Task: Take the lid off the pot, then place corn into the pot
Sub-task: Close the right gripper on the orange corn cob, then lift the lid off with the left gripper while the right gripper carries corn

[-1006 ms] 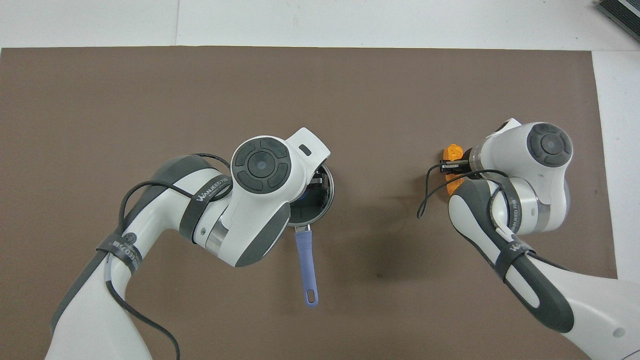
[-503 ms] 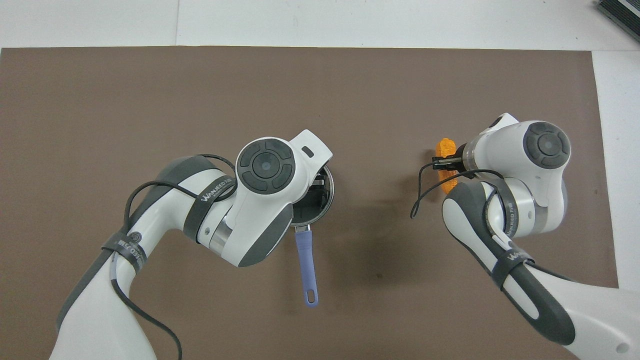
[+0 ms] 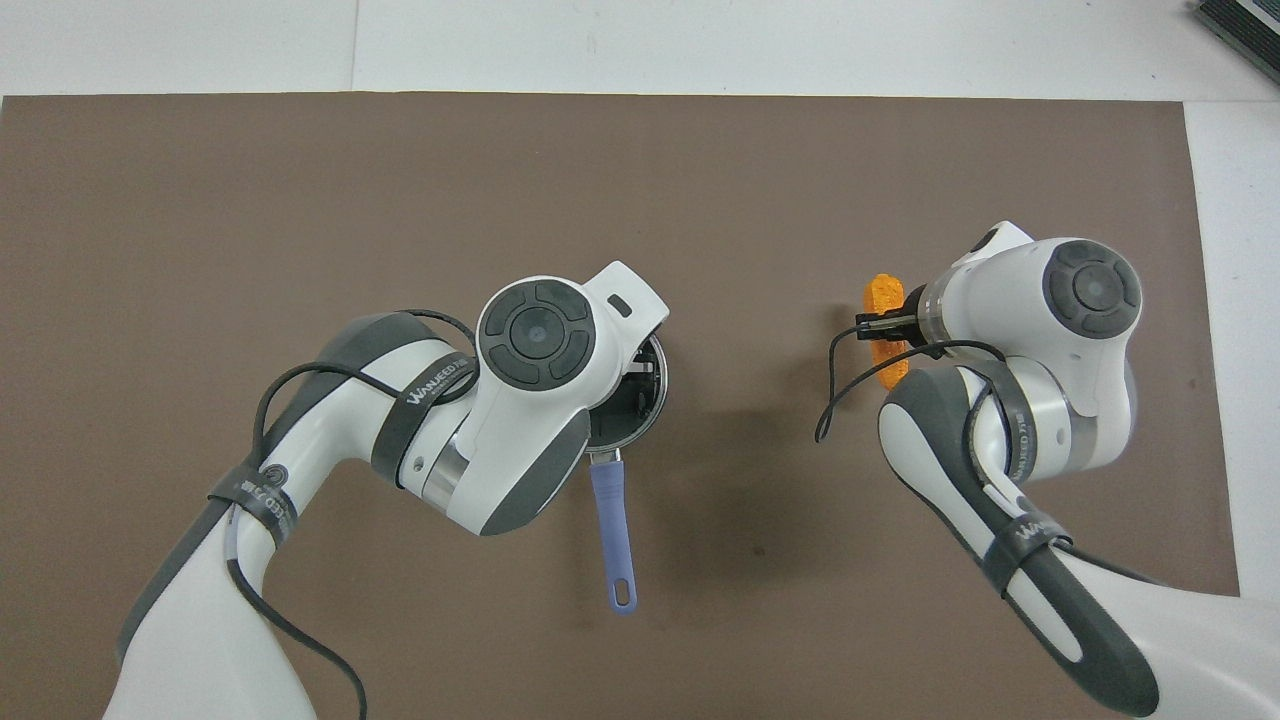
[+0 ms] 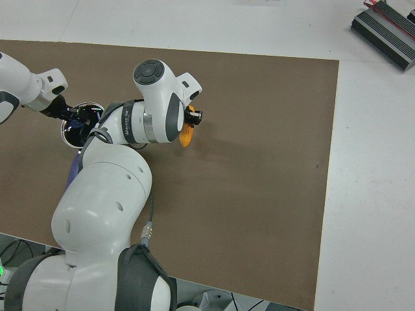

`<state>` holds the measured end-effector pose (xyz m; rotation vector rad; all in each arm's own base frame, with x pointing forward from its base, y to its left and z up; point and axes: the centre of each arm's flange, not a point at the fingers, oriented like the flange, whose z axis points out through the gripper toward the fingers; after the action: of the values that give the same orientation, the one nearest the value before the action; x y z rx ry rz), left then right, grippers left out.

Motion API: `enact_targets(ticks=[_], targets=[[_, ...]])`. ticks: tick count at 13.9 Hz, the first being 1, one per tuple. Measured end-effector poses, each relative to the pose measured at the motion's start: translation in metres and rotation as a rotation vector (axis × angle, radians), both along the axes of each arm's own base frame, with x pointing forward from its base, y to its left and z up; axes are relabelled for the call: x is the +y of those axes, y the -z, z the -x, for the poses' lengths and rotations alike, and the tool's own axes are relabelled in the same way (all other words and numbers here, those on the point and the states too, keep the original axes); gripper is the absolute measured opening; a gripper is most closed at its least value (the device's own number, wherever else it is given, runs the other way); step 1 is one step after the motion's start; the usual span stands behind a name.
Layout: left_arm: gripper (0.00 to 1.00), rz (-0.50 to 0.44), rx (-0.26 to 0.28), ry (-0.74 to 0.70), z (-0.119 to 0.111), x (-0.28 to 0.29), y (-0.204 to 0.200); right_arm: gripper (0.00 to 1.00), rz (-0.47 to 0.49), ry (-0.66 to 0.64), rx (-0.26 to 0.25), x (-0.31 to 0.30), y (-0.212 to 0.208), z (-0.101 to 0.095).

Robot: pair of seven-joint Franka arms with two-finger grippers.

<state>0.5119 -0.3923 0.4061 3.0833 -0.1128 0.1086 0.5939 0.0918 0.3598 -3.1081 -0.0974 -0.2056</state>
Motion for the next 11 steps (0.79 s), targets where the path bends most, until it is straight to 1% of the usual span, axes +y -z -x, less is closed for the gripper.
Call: enact_targets(ticks=[4, 5, 6, 7, 8, 11], targets=[[0.65, 0.0, 0.0, 0.003, 0.0, -0.002, -0.006, 0.38, 0.003, -0.002, -0.005, 0.001, -0.045, 0.004], [0.65, -0.003, 0.003, 0.001, -0.002, -0.002, -0.012, 0.38, 0.004, -0.008, -0.002, 0.003, -0.055, 0.008], [0.65, -0.004, 0.002, -0.005, -0.005, 0.0, -0.02, 0.38, 0.007, -0.014, 0.012, 0.006, -0.062, 0.013], [0.62, -0.005, -0.003, -0.016, -0.011, 0.006, -0.029, 0.38, 0.011, -0.02, 0.03, 0.009, -0.07, 0.018], [0.61, -0.005, -0.008, -0.035, -0.019, 0.017, -0.038, 0.38, 0.014, -0.027, 0.041, 0.012, -0.077, 0.024], [0.61, -0.006, -0.018, -0.074, -0.044, 0.061, -0.051, 0.38, 0.011, -0.064, 0.043, 0.04, -0.091, 0.036]])
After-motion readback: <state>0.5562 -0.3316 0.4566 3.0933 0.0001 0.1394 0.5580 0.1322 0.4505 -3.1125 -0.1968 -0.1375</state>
